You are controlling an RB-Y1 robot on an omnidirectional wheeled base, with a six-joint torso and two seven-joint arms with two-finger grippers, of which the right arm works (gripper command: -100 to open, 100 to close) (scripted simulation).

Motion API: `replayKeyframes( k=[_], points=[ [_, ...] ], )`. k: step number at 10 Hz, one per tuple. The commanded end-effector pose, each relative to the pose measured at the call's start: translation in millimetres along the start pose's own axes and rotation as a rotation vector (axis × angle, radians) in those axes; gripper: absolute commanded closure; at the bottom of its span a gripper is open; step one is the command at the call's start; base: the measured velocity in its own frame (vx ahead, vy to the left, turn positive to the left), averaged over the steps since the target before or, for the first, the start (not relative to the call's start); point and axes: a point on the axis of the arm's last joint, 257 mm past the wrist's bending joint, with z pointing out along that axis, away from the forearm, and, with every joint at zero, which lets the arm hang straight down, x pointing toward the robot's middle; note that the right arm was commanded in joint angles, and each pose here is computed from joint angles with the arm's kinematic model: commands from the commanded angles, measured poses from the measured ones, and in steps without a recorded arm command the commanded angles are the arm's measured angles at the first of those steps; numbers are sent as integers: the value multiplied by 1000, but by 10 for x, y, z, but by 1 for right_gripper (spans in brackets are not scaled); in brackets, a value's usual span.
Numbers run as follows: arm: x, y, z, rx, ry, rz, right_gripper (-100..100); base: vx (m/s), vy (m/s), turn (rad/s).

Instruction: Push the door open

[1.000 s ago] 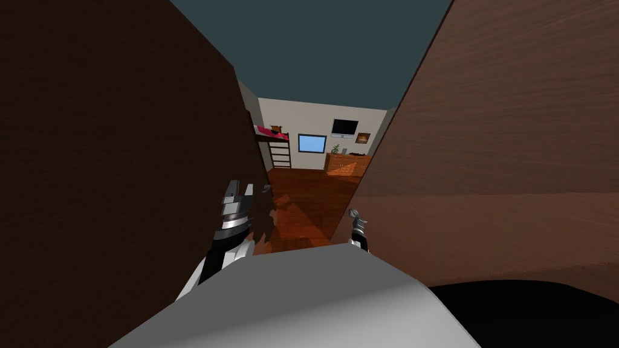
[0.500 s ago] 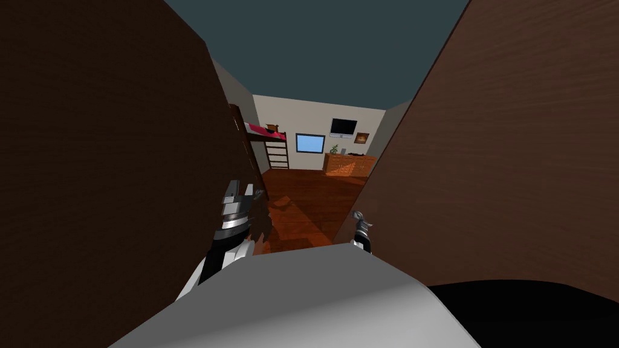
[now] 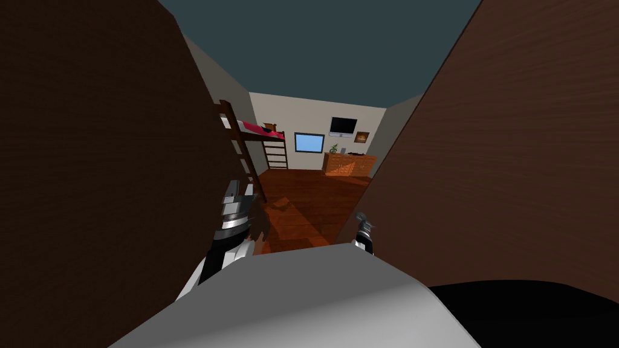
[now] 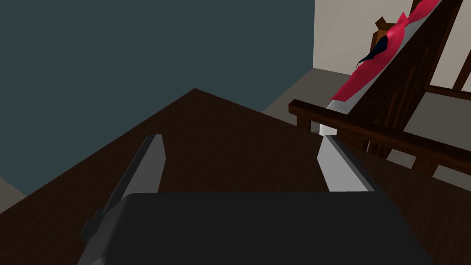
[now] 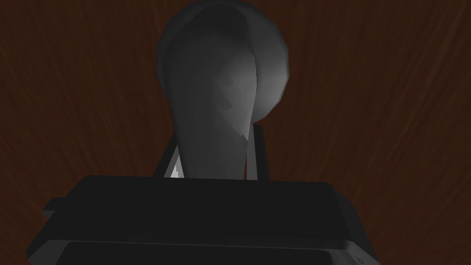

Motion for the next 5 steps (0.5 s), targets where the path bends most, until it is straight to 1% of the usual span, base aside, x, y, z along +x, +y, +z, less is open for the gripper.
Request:
replayKeyframes(
  k=[1, 3, 5],
  points=[
    [-202, 7, 7, -3, -37, -7, 100, 189, -44, -46],
    [-346, 11, 6, -4, -72, -7, 100, 206, -41, -71],
    [-480, 16, 1, -4, -104, -6, 100, 188, -66, -50]
  ],
)
